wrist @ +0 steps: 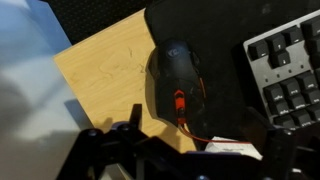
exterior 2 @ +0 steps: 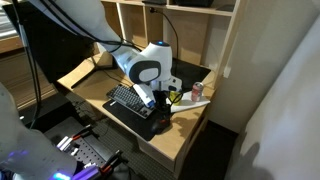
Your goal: Move the mouse to the left
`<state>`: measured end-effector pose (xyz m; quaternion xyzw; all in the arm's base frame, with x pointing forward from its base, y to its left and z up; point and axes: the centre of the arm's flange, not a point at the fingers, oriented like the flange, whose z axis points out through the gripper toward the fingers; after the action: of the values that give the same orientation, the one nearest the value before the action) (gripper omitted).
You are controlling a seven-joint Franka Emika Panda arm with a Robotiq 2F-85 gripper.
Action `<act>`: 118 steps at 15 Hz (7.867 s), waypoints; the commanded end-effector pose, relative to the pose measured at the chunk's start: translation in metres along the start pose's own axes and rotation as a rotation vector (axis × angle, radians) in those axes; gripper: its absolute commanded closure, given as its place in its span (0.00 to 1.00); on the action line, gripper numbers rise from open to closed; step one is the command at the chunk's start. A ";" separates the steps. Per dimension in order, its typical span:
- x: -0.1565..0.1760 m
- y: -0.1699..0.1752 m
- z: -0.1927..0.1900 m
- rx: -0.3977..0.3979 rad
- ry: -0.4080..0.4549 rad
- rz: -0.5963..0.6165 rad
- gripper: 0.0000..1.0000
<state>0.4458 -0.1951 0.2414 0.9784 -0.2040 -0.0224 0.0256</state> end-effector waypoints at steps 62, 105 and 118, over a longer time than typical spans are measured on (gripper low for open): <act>-0.204 -0.198 -0.093 0.384 -0.067 -1.077 0.50; -0.265 -0.394 -0.045 0.577 0.028 -0.510 0.50; -0.278 -0.339 -0.069 0.385 0.107 -0.213 0.50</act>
<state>0.3525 0.2380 0.2617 0.9790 -0.0851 0.0685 -0.1719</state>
